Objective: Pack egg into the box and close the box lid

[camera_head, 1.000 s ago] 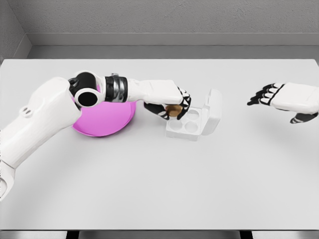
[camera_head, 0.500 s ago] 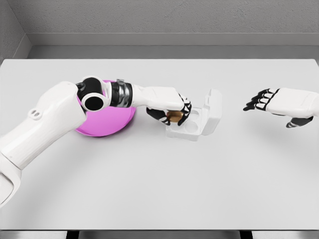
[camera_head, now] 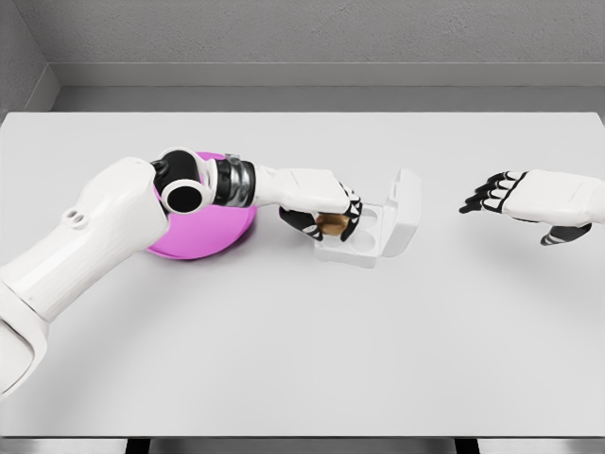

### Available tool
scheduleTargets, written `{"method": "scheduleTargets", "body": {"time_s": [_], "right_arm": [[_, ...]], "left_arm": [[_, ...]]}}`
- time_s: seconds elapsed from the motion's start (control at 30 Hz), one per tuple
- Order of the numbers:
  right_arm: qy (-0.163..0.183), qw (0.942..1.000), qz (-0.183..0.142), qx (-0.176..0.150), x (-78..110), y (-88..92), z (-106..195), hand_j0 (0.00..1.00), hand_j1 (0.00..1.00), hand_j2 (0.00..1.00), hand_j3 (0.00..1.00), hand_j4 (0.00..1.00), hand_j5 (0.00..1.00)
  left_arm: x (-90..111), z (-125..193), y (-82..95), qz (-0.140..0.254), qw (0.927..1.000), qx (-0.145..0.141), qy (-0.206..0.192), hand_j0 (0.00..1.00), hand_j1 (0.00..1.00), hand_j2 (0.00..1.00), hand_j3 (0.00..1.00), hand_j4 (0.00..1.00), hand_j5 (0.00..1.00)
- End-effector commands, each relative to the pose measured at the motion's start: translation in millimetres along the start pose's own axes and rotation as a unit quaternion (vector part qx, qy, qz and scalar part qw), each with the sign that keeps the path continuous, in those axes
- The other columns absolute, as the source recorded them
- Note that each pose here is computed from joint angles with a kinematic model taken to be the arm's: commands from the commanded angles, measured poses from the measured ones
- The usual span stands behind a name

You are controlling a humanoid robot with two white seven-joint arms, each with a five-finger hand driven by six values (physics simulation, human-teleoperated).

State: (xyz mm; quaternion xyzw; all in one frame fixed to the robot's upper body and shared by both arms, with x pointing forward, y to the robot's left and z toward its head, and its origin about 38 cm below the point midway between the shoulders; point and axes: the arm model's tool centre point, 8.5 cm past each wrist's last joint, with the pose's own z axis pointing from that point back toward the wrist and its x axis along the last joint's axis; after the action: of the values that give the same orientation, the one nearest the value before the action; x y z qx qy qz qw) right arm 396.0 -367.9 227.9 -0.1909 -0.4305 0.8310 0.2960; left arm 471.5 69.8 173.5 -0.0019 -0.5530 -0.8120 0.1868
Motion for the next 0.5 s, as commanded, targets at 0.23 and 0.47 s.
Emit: {"method": "scheduleTargets", "body": {"time_s": [0.23,0.47], "right_arm": [[-0.001,1.0000,-0.001,-0.002,0.5,-1.0,0.2,1.00,1.00,1.00,1.00,1.00,1.00],[0.000,1.0000,-0.001,-0.003,0.3,-1.4,0.5,1.00,1.00,1.00,1.00,1.00,1.00]], "left_arm": [[0.9,-1.1,0.6,0.003,1.0000,0.003,-0.002,0.56,0.56,0.56,0.56,0.56,0.56],[1.4,-1.4,0.2,0.004,1.0000,0.004,-0.003,0.67,0.67,0.67,0.67,0.67,0.67]]}}
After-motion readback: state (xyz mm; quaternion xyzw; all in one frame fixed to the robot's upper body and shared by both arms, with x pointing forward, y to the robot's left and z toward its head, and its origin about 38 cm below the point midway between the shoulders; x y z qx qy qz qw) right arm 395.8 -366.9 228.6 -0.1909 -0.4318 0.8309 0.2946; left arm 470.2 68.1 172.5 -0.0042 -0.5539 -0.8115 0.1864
